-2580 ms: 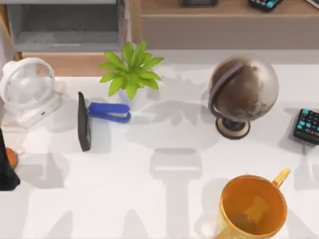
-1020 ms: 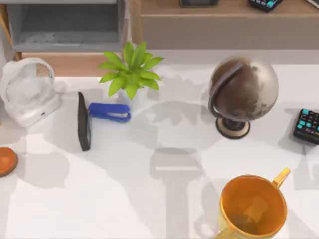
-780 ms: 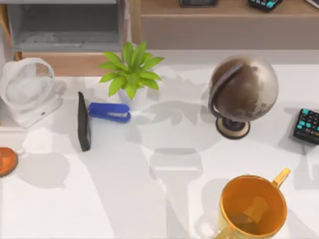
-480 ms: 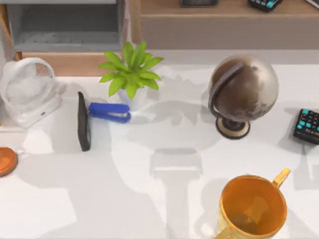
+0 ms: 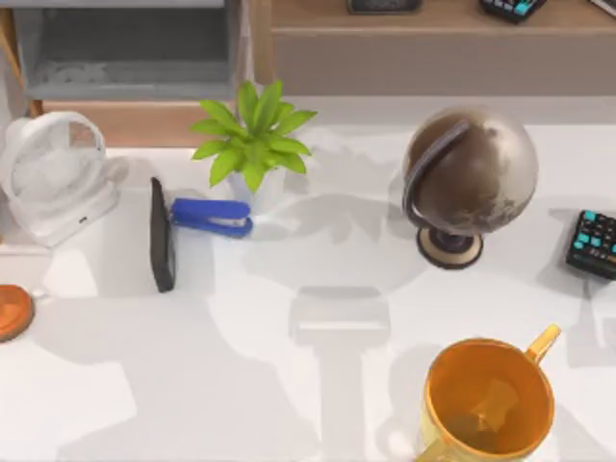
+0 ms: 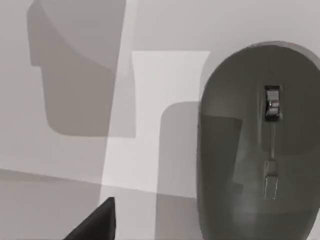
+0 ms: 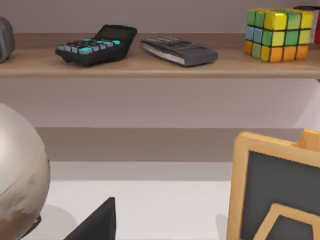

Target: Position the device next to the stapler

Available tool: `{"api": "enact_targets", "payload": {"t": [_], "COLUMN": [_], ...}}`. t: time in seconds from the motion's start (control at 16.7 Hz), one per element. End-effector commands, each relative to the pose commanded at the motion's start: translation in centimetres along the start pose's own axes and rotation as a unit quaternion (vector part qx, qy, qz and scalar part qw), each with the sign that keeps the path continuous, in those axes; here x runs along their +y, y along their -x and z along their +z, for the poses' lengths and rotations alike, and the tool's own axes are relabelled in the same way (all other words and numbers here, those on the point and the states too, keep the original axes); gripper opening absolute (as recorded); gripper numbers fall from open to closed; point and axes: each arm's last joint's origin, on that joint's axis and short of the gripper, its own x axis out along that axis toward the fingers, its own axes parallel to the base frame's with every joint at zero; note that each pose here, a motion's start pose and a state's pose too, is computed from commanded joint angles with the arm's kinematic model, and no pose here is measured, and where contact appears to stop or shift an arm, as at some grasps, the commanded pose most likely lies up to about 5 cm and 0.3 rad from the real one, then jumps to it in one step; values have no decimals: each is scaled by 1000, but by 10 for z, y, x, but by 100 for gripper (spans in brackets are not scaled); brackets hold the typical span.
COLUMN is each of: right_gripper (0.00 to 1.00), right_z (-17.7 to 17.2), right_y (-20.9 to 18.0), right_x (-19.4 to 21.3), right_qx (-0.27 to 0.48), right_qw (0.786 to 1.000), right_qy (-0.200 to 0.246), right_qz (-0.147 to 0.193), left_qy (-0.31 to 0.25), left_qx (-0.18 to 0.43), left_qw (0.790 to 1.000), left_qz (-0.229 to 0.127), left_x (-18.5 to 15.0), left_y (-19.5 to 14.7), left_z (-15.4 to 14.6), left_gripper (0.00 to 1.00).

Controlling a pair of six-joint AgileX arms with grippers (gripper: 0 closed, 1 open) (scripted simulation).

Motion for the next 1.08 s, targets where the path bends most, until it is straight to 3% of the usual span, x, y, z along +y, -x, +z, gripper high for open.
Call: {"api": "enact_targets", "payload": {"t": [0.12, 0.42, 0.6, 0.84, 1.08], "right_gripper": [100, 100, 100, 100, 100], "right_z": [0, 0, 0, 0, 0], "right_y": [0, 0, 0, 0, 0], "right_x": [0, 0, 0, 0, 0], "right_qx": [0, 0, 0, 0, 0], "right_qw": [1000, 1000, 1000, 1000, 1000], "right_qy": [0, 0, 0, 0, 0], "right_qz": [0, 0, 0, 0, 0], "left_qy": [-1, -9, -7, -11, -6], "left_qx": [1, -10, -8, -14, -5], "left_qw": [1000, 1000, 1000, 1000, 1000], "left_qz": [-1, 0, -1, -2, -4], "left_x": [5, 10, 10, 6, 7], "left_y": [15, 102, 124, 108, 44], "left_z": [-5, -35, -48, -40, -18], "left_gripper": [100, 100, 100, 100, 100]}}
